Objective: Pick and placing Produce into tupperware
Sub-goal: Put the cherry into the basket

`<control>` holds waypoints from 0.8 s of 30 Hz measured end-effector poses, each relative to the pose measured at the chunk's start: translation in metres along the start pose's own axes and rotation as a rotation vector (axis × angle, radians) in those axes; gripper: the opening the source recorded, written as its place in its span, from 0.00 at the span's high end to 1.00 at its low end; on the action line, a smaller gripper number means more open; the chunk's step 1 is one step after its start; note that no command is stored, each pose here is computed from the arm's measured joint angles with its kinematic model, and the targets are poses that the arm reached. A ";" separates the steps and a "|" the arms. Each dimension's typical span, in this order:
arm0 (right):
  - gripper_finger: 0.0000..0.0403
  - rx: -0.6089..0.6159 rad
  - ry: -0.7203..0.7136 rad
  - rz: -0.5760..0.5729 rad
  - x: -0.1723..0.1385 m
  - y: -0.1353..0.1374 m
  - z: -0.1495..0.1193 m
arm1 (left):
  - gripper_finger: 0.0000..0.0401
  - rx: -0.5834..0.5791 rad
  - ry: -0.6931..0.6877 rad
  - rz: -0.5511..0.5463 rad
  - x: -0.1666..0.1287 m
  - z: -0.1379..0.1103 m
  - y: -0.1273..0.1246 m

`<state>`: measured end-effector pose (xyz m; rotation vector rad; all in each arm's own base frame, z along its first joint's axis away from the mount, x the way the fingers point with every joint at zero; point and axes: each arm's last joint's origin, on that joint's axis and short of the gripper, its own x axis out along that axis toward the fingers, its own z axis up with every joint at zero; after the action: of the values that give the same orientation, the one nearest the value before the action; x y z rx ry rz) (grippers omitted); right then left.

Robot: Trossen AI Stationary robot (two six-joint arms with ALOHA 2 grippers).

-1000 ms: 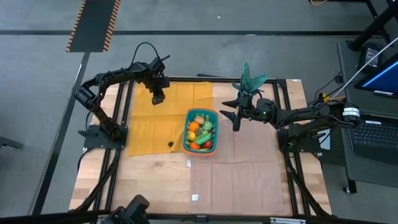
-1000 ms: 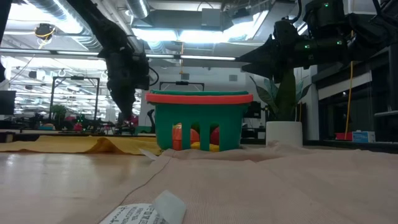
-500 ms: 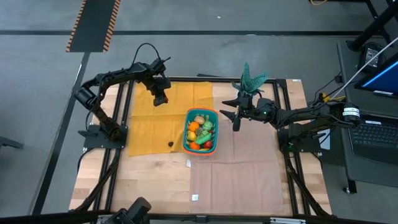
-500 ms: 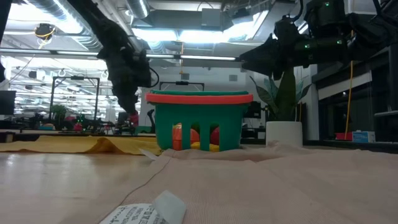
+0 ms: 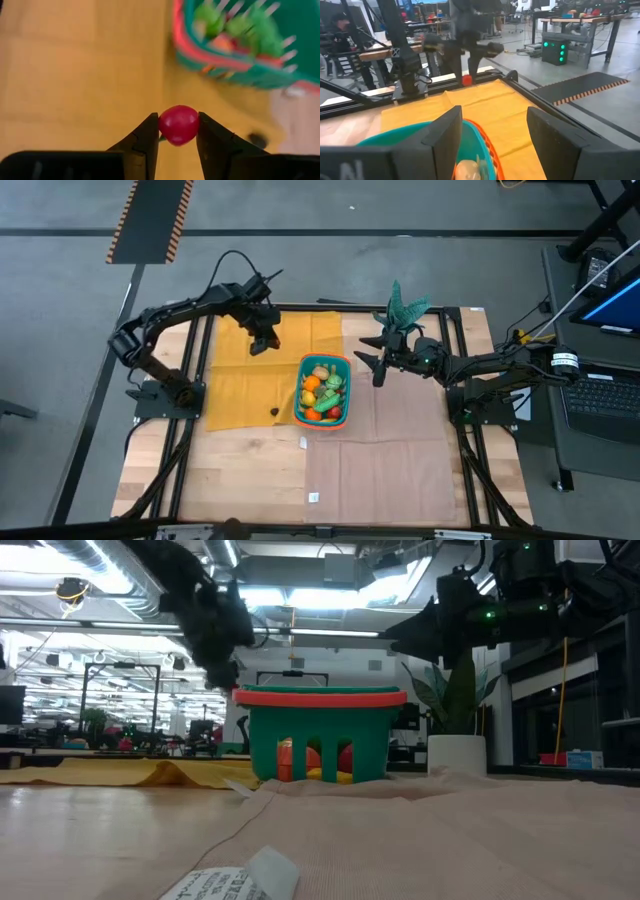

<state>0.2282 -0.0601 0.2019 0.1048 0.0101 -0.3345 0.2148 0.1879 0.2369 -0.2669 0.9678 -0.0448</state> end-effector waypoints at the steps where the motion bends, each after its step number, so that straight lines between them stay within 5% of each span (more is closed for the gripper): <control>1: 0.44 0.000 0.000 0.000 0.000 0.000 0.000 | 0.75 0.008 -0.028 -0.007 -0.003 0.003 -0.004; 12: 0.44 0.000 -0.001 0.001 0.000 0.000 0.000 | 0.75 0.231 -0.369 -0.043 -0.018 0.048 -0.052; 24: 0.44 0.023 -0.001 0.001 0.000 0.000 0.000 | 0.75 0.315 -0.444 -0.096 -0.005 0.068 -0.088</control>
<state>0.2283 -0.0600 0.2019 0.1280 0.0056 -0.3341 0.2746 0.1177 0.2992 -0.0268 0.4954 -0.2149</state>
